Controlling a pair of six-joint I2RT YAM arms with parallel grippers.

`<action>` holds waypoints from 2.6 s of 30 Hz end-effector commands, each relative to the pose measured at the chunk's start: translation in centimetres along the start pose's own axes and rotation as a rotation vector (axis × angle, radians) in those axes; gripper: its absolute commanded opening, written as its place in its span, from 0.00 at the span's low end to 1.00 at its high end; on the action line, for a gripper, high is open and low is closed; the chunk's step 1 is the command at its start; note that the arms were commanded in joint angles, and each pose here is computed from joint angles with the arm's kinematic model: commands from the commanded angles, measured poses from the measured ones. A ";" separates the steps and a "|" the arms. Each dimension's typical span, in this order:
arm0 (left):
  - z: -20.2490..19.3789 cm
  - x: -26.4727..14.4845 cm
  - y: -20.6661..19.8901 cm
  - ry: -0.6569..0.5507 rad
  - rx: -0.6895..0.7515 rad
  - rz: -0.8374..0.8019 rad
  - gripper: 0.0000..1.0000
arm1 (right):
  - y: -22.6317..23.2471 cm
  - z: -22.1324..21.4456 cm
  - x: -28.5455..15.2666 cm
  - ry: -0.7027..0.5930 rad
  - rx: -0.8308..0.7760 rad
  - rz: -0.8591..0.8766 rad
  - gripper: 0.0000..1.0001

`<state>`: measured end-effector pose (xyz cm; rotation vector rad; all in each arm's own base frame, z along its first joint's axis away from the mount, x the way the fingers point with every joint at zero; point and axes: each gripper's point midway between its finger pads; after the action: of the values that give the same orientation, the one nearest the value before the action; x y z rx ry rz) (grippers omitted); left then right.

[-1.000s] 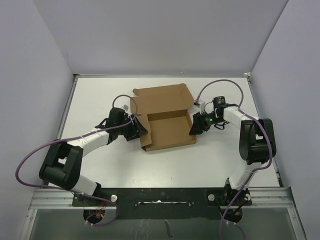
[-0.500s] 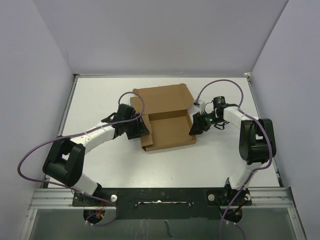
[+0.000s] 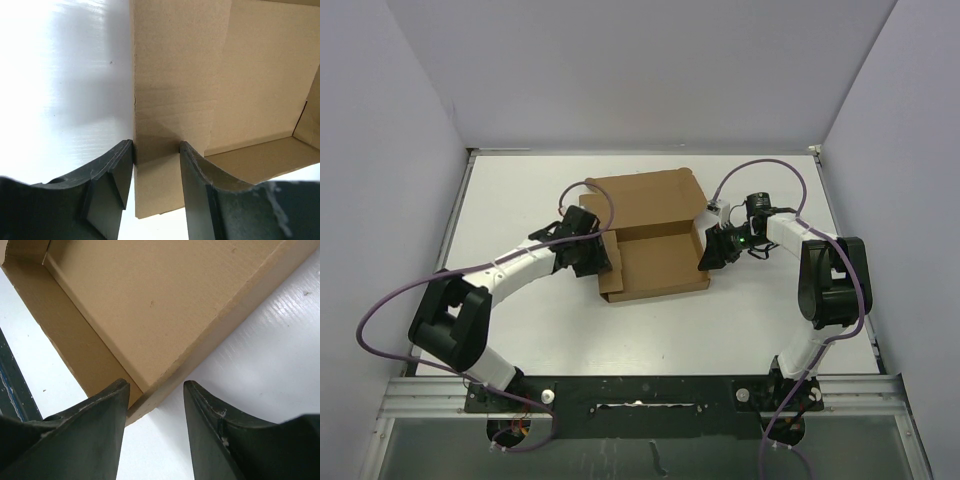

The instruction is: Fold the paper box

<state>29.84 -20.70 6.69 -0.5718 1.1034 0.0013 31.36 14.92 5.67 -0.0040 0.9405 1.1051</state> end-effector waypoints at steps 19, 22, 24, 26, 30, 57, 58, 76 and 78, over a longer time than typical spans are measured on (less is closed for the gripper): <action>2.0 0.0 -4.2 -0.066 0.079 -0.115 0.62 | 0.5 1.2 0.1 -0.023 -0.039 0.023 0.48; 2.5 -0.3 -4.5 -0.056 0.013 -0.208 0.62 | 0.5 1.2 0.2 -0.023 -0.038 0.025 0.48; 2.6 -0.3 -4.5 -0.053 -0.011 -0.239 0.62 | 0.5 1.3 0.1 -0.025 -0.037 0.025 0.48; 2.6 -0.3 -4.5 -0.043 -0.028 -0.269 0.62 | 0.5 1.2 0.1 -0.023 -0.038 0.025 0.48; 2.4 0.2 -4.0 -0.023 -0.061 -0.291 0.61 | 0.6 1.4 0.0 -0.027 -0.041 0.024 0.48; 5.4 -0.5 -4.4 -0.031 -0.086 -0.416 0.64 | 0.6 1.5 -0.1 -0.029 -0.044 0.024 0.49; 5.5 -0.4 -4.3 -0.032 -0.087 -0.408 0.64 | 0.6 1.5 0.0 -0.028 -0.044 0.024 0.49; 4.8 3.2 -1.6 -0.020 0.034 -0.113 0.41 | 0.6 1.4 0.1 -0.024 -0.046 0.024 0.49; 4.8 3.4 -1.1 -0.024 0.061 -0.062 0.36 | 0.7 1.4 0.1 -0.024 -0.047 0.026 0.49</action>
<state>34.78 -21.19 6.01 -0.6794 1.0766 -0.1357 31.11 15.30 5.66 -0.0088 0.9443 1.1171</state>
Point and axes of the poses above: each gripper's point midway between its finger pads, its own x axis out along the fingers, its own y axis along the line the jaws close on, z = x × y, and after that the axes turned 7 degrees about -x, right-handed
